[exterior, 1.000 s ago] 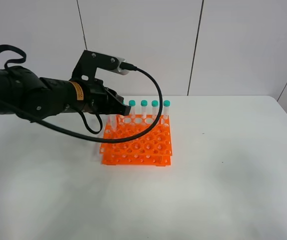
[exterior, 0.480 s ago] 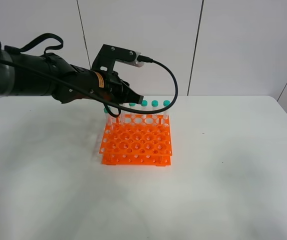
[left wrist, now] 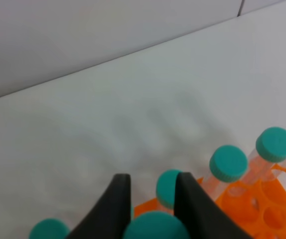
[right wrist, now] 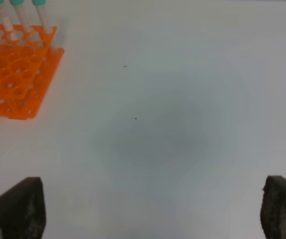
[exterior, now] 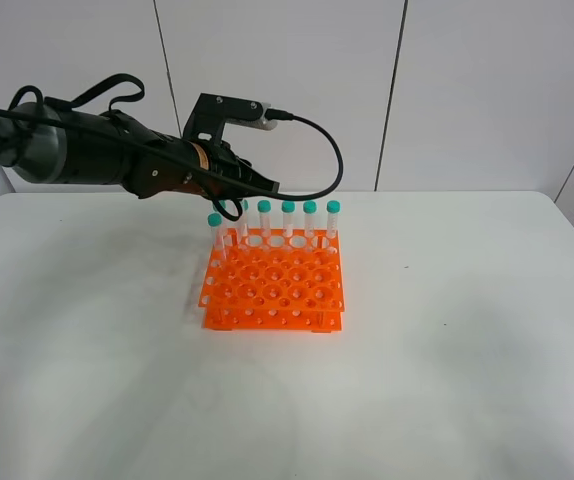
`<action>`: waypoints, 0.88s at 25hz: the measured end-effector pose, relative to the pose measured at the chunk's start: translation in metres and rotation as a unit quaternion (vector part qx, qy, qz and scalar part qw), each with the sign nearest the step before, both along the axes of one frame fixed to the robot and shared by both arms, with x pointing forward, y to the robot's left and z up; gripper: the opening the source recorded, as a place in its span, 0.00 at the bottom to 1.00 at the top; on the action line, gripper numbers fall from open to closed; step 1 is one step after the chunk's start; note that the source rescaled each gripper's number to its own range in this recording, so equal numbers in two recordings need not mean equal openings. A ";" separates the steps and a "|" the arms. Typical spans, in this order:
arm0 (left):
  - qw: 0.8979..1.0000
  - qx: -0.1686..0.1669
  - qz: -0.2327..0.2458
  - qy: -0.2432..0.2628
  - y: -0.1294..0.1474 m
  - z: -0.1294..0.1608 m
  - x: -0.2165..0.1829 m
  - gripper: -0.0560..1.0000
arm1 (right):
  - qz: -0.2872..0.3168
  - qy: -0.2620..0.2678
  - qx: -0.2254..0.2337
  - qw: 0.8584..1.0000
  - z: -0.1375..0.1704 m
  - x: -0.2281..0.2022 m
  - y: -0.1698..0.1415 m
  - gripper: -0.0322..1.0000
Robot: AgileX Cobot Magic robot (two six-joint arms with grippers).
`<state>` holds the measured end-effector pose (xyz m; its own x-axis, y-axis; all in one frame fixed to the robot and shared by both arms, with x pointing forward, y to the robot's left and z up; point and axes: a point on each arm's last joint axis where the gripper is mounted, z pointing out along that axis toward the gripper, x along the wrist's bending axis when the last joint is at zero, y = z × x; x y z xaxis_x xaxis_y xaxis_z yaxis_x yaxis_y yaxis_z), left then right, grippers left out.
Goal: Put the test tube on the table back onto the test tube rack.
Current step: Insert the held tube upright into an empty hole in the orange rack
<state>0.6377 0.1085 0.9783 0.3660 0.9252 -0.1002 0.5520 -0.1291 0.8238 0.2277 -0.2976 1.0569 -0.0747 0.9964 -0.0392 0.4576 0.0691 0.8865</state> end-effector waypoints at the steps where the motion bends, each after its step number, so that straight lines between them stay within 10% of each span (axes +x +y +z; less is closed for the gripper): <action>1: 1.000 -0.004 0.001 -0.002 0.000 -0.001 0.001 0.06 | 0.000 0.000 0.000 1.000 0.000 0.000 0.000 1.00; 22: 0.999 -0.009 0.017 0.027 0.002 -0.024 0.006 0.06 | 0.000 0.000 0.000 1.000 0.000 0.000 0.000 1.00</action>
<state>0.6441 0.1105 0.9547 0.3273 0.9352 -0.1352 0.5997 -0.0950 0.7946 0.2277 -0.2976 1.0569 -0.0747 0.9964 -0.0392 0.4576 0.0691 0.8865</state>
